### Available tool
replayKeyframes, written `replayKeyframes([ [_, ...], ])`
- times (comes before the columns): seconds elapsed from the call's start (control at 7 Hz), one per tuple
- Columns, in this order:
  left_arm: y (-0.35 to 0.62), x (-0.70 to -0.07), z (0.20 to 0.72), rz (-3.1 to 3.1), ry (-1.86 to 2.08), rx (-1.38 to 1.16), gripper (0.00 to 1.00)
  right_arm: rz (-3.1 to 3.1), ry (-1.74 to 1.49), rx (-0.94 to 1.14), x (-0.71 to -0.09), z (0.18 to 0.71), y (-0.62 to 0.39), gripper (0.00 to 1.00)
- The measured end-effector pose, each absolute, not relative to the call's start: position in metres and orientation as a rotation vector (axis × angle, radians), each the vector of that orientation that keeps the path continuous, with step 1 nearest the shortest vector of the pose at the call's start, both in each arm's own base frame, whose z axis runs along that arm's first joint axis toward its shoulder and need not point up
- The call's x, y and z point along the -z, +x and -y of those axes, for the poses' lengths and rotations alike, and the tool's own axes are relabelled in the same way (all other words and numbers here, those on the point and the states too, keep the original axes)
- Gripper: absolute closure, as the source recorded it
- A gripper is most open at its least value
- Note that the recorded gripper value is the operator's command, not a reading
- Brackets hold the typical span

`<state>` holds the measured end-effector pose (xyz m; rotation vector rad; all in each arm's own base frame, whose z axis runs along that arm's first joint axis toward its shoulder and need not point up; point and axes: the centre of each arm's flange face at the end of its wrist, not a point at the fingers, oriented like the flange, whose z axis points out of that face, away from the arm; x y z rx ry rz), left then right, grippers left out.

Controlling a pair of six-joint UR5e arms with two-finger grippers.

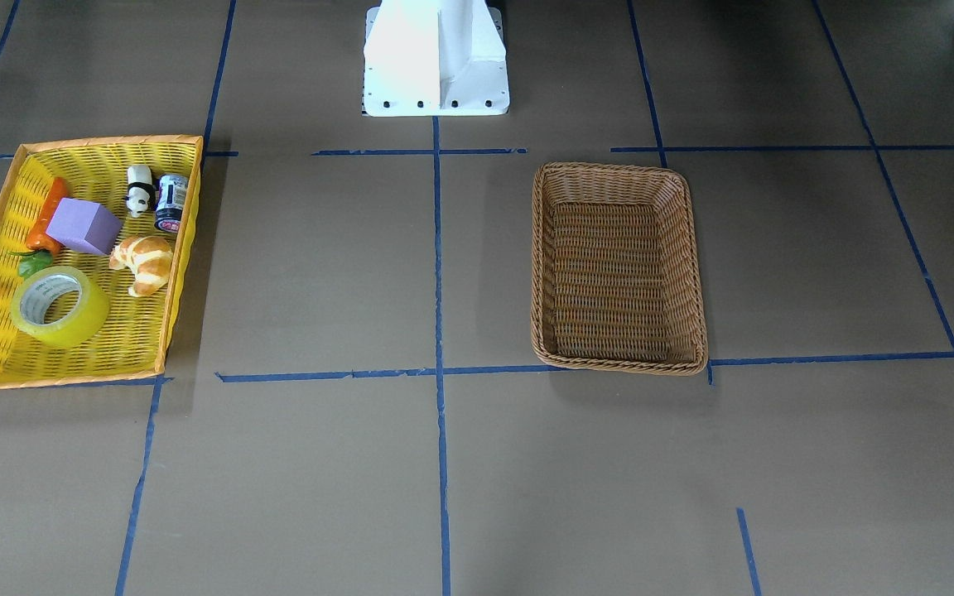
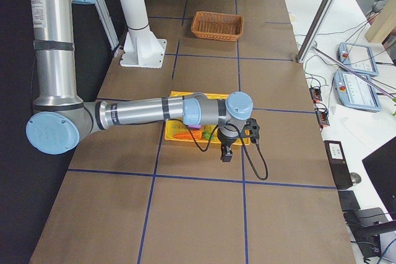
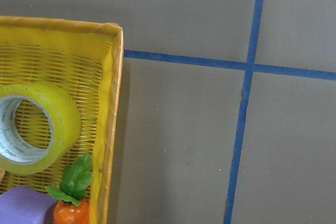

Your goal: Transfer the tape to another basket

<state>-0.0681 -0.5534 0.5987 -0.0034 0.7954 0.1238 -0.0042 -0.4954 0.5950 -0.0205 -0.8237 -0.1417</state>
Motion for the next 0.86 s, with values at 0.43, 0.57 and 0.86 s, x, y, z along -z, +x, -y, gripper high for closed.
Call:
replayKeyframes([
  [0.43,-0.068,-0.592,0.554,-0.795,0.008,-0.127,0.0,0.82,0.0,0.095,-0.567,0.498,-0.078,0.01],
  [0.57,-0.068,-0.591,0.554,-0.794,0.009,-0.127,0.0,0.801,0.034,0.073,-0.558,0.497,-0.115,0.01],
  [0.86,-0.068,-0.591,0.554,-0.793,0.009,-0.127,0.0,0.778,0.066,0.061,-0.552,0.492,-0.162,0.06],
])
